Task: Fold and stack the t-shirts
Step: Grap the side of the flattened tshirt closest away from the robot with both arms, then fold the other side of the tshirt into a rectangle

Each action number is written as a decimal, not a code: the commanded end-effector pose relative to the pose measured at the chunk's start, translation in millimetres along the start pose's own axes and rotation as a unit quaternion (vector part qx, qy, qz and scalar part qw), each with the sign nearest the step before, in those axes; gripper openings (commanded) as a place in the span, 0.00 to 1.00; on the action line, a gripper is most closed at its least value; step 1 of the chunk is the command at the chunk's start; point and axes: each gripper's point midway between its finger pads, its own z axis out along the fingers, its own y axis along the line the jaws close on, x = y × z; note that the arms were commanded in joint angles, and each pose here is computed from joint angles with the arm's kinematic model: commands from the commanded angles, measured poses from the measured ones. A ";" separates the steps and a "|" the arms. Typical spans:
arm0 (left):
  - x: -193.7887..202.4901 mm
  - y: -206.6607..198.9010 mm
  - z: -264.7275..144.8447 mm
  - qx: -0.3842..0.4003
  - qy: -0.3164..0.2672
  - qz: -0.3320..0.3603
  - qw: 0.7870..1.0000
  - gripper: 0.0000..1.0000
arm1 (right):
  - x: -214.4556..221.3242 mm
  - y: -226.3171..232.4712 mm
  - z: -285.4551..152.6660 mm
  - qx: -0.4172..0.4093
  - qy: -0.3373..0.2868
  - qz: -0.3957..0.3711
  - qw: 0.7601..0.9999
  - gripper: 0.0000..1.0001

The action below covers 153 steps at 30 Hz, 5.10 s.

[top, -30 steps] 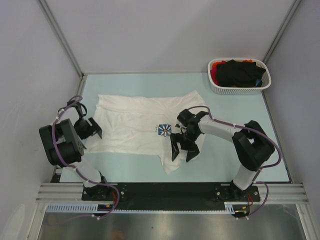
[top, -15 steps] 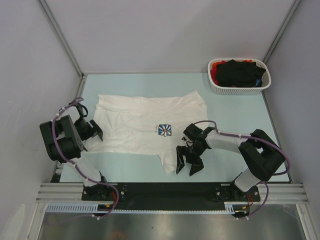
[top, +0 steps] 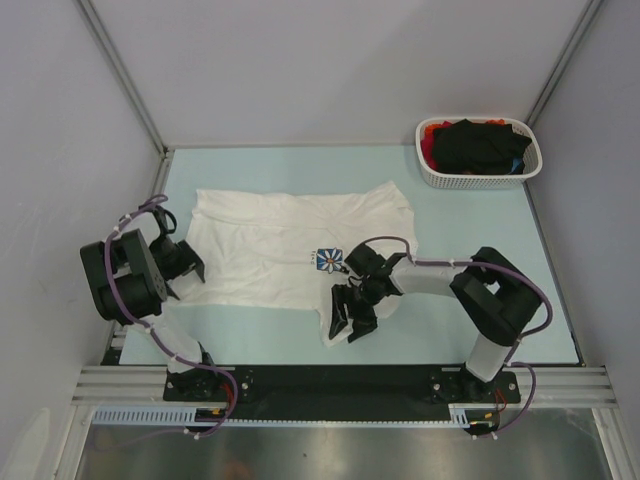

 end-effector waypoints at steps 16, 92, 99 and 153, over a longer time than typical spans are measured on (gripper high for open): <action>5.3 11.6 -2.3 -0.016 0.002 0.012 1.000 0.99 | 6.7 9.6 -56.6 0.119 -0.002 -0.056 0.991 0.00; -14.2 8.6 -67.8 0.132 -0.105 -0.115 0.979 0.00 | -67.7 10.3 -120.7 0.084 -0.016 -0.057 0.995 0.00; -34.3 -21.6 -73.7 0.162 -0.115 -0.114 0.973 0.00 | -103.8 2.2 -124.2 0.084 -0.047 -0.058 0.994 0.00; -120.8 -100.0 -93.0 0.211 -0.111 -0.072 0.968 1.00 | -255.1 -18.7 -138.3 0.095 -0.177 -0.028 0.979 0.09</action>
